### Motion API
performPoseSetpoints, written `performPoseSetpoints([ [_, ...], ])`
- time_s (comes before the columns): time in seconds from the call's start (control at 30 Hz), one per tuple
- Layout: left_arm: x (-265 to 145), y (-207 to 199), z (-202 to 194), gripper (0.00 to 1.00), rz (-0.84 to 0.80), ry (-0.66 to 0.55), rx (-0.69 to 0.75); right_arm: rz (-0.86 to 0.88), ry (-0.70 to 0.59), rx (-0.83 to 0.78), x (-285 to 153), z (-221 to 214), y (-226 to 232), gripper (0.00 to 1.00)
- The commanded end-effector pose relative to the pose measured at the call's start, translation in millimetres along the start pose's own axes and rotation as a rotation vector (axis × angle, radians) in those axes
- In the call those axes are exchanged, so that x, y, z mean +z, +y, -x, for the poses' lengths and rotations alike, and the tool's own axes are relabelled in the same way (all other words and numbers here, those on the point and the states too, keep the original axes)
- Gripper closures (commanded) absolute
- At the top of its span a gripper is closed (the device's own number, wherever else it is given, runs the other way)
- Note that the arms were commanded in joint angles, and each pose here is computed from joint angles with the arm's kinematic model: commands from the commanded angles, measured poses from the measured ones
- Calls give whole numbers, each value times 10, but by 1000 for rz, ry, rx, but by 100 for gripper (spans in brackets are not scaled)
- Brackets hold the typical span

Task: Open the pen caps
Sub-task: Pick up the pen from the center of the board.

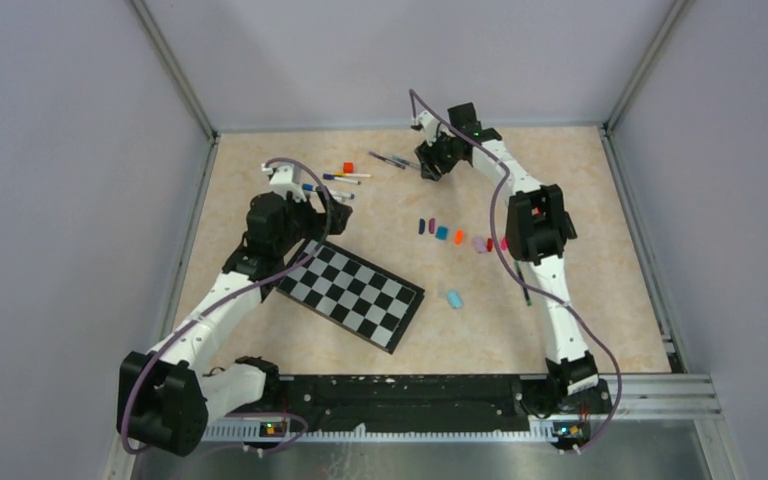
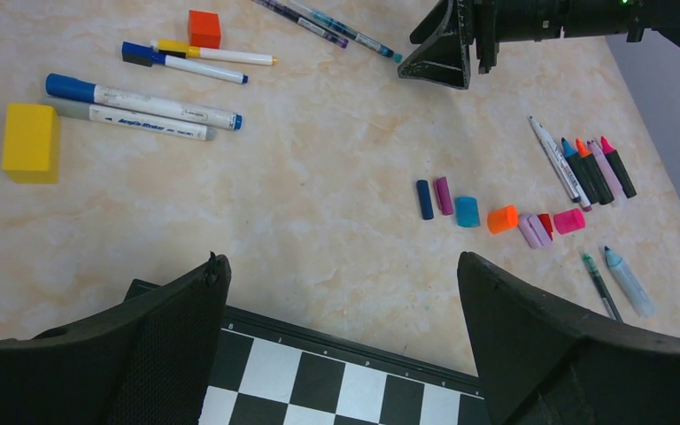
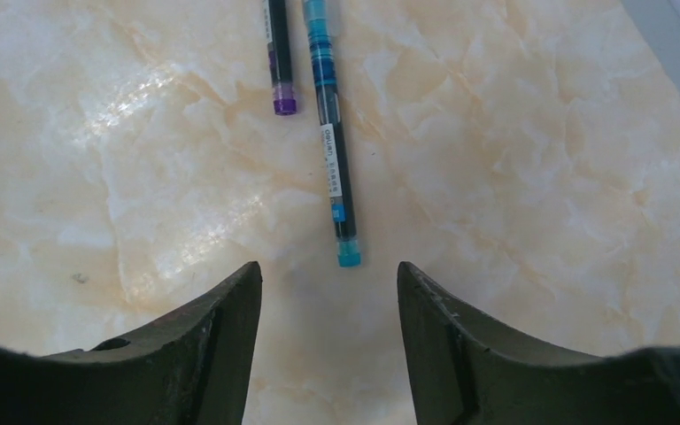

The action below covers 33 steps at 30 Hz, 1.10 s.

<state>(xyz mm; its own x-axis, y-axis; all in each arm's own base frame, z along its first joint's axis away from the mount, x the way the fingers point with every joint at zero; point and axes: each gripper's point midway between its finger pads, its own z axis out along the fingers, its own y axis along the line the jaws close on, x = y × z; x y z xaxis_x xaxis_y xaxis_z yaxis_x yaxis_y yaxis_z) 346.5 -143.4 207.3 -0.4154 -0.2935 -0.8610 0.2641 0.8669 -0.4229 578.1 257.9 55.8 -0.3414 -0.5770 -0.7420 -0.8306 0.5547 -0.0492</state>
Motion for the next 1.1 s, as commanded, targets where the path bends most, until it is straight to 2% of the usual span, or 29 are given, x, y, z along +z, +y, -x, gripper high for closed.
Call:
performPoseSetpoints([
  [0.0,76,27,124,1,-5,-69,37,-66,-108,22,0,343,-180,47],
  [0.33,133,84,88,1,15,-46,60,-65,-129,67,256,272,-194,53],
  [0.5,150,102,53,1,18,-38,56,-41,-120,68,314,207,-148,62],
  [0.73,130,79,63,1,10,-43,45,24,-55,43,341,49,57,89],
  [1.07,-31,-78,127,1,-52,-71,13,70,52,53,129,-164,378,99],
])
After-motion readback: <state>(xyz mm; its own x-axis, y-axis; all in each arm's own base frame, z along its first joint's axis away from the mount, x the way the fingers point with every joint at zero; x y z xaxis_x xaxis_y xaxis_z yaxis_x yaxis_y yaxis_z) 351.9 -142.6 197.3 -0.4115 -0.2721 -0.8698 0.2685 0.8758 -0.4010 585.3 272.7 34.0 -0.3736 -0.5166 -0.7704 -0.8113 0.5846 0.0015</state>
